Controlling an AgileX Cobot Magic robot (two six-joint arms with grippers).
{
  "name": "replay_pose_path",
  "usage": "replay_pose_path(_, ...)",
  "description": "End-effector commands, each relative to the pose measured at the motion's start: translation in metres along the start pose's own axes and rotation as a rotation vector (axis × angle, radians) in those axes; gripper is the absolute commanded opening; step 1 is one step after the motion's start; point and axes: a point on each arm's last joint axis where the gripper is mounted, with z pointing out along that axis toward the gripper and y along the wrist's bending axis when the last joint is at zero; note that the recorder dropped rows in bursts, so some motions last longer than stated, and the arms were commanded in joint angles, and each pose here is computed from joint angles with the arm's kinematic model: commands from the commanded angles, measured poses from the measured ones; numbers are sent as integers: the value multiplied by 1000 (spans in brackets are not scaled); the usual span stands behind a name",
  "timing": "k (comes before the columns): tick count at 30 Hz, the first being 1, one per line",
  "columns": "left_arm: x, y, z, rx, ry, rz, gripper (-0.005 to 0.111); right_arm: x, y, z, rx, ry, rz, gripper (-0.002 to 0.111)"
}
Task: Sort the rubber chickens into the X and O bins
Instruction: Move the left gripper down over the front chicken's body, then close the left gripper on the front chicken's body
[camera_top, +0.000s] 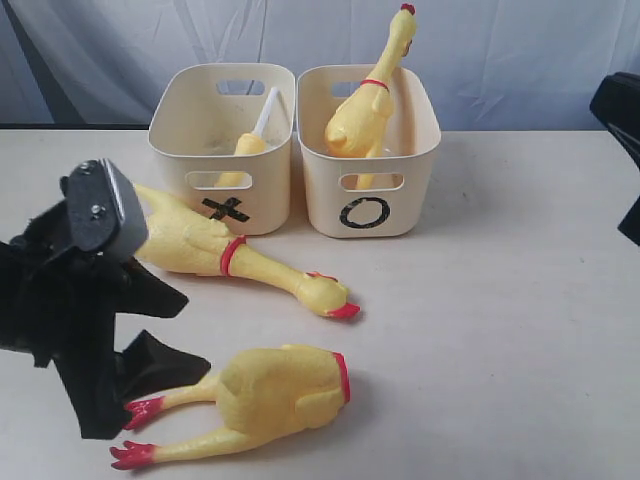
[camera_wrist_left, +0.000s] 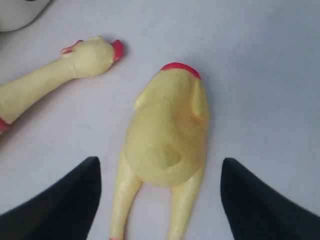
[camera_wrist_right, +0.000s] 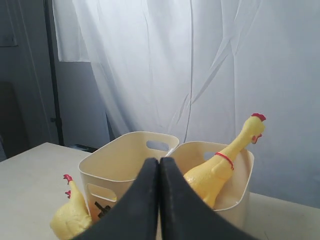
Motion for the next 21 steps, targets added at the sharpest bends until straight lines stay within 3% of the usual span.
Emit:
replay_pose_path(1, -5, -5, 16, 14, 14, 40, 72, 2, 0, -2, -1, 0, 25, -1)
replay_pose_path(10, -15, -9, 46, 73, 62, 75, 78, 14, 0, -4, 1, 34, 50, -1)
replay_pose_path(21, -14, 6, 89, 94, 154, 48, 78, 14, 0, -4, 0, 34, 51, -1)
